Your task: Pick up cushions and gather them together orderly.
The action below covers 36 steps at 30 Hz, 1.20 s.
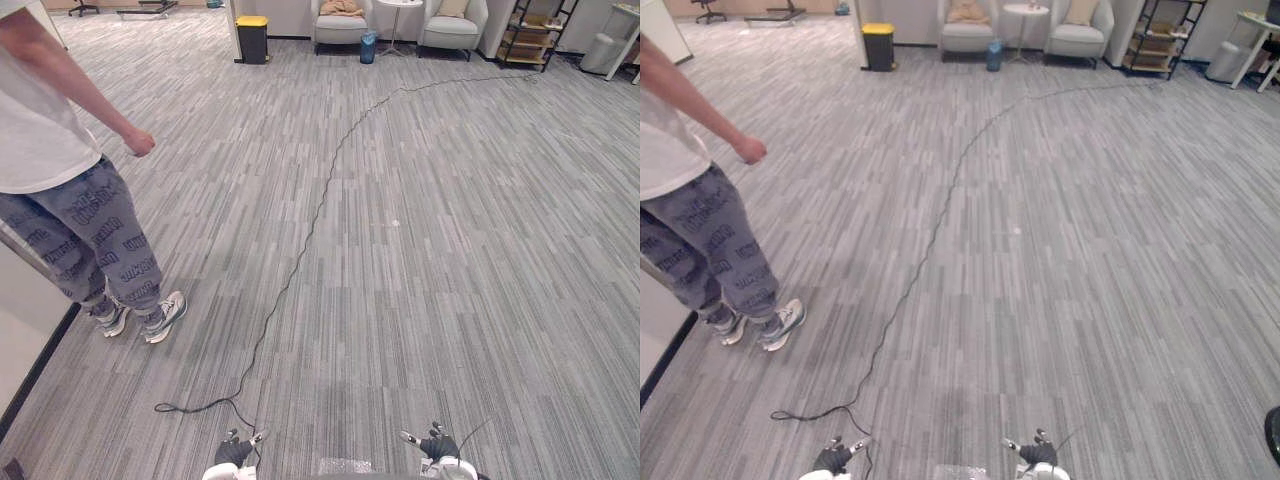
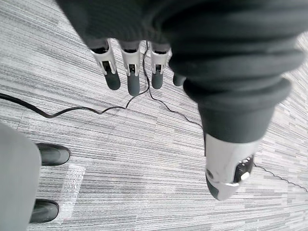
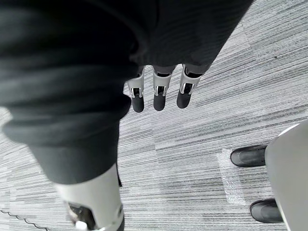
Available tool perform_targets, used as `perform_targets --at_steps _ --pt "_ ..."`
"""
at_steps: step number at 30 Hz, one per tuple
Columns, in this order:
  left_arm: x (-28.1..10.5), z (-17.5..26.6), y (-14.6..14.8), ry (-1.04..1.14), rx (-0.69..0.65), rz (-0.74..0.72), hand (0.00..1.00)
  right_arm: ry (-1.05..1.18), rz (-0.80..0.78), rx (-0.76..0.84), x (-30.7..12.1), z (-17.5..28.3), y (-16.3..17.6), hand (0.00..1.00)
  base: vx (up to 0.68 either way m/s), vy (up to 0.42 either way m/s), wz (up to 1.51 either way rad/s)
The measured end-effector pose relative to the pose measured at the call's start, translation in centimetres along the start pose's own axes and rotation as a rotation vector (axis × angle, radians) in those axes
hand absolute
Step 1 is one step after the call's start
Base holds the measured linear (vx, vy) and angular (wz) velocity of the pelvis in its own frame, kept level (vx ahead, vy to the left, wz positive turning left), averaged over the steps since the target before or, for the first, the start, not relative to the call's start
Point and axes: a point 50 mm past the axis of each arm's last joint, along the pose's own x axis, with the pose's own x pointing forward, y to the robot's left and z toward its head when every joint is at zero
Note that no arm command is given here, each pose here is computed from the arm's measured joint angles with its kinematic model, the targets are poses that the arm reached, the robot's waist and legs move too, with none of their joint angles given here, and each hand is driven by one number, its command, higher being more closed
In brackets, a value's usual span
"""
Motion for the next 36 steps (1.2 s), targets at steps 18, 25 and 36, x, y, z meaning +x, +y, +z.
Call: perform_targets --at_steps 18,25,36 --pt "0.5 2.7 0.9 -0.081 -0.1 0.044 0.0 -0.006 -0.034 0.11 0.0 0.2 -0.1 0.0 0.04 -0.018 0.07" --pt "0.4 2.7 0.4 -0.092 -0.166 0.042 0.0 -0.051 -0.011 0.116 0.2 1.6 0.8 0.0 0.3 0.228 -0.17" --pt "0.6 4.4 -2.0 -0.127 -0.113 -0.044 0.0 -0.164 0.055 0.137 0.1 4.0 2.0 0.0 0.46 0.087 -0.01"
